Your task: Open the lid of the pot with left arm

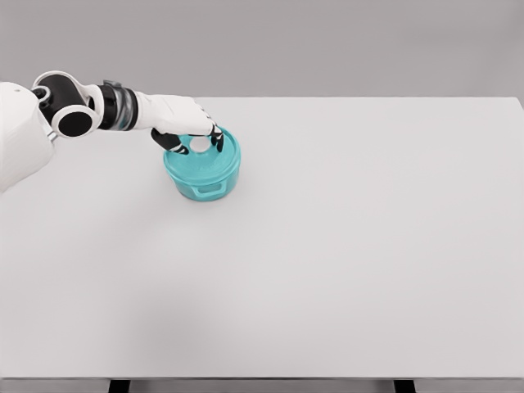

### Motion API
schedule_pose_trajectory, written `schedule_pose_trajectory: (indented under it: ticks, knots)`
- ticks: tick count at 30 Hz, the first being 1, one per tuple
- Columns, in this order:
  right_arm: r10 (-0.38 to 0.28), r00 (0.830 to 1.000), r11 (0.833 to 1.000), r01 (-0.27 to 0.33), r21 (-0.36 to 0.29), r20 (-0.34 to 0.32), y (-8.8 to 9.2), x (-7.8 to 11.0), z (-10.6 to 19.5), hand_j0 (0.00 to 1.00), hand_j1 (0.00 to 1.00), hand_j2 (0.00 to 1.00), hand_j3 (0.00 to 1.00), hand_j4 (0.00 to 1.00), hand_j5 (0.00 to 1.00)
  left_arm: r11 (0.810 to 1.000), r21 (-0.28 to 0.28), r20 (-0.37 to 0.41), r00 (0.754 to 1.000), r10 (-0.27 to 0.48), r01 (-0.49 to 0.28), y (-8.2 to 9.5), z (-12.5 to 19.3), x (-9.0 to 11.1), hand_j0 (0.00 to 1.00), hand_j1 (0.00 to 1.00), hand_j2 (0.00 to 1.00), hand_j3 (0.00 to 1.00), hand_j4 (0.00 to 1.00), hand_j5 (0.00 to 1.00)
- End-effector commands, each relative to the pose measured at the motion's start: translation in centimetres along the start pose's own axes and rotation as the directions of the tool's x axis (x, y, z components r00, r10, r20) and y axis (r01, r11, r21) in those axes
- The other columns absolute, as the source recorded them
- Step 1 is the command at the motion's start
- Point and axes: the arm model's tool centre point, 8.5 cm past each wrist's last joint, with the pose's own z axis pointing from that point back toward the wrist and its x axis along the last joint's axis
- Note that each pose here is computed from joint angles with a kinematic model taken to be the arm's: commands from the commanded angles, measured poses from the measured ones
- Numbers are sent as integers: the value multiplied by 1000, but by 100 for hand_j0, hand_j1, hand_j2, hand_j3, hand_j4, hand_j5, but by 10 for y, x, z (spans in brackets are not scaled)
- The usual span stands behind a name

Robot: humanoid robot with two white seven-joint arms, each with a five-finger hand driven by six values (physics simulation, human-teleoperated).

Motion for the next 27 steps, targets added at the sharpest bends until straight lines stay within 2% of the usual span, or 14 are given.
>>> schedule_pose_trajectory:
  ticks: [1, 9, 18, 21, 24, 27]
  knots:
    - [1, 1000, 1000, -1, -1, 1, -1, 1, 0, 100, 100, 100, 100, 100, 100, 1000, 3, 0, 1000, 2, -2, 1, 0, 0, 62, 62, 62, 62, 62, 62]
    - [0, 1000, 1000, 0, 0, 0, 0, 0, 0, 100, 100, 100, 100, 100, 100, 1000, 3, -2, 1000, 2, -2, 1, 0, -1, 52, 52, 52, 52, 52, 52]
    - [0, 1000, 1000, 0, 0, 0, 0, 0, 0, 100, 100, 100, 100, 100, 100, 1000, 4, -17, 1000, -2, 2, 3, 7, -6, 51, 51, 51, 51, 51, 51]
    - [0, 1000, 1000, 0, 0, 0, 0, 0, 0, 100, 100, 100, 100, 100, 100, 1000, 11, -23, 1000, -14, 14, 9, 11, -8, 49, 49, 49, 49, 49, 49]
    - [0, 1000, 1000, 0, 0, 0, 0, 0, 0, 100, 100, 100, 100, 100, 100, 1000, 9, -45, 999, -17, 18, 9, 21, -16, 49, 49, 49, 49, 49, 49]
    - [1, 1000, 1000, -1, -1, 1, -1, 1, 0, 100, 100, 100, 100, 100, 100, 1000, -18, -101, 995, -21, 20, -1, 40, -32, 49, 49, 49, 49, 49, 49]
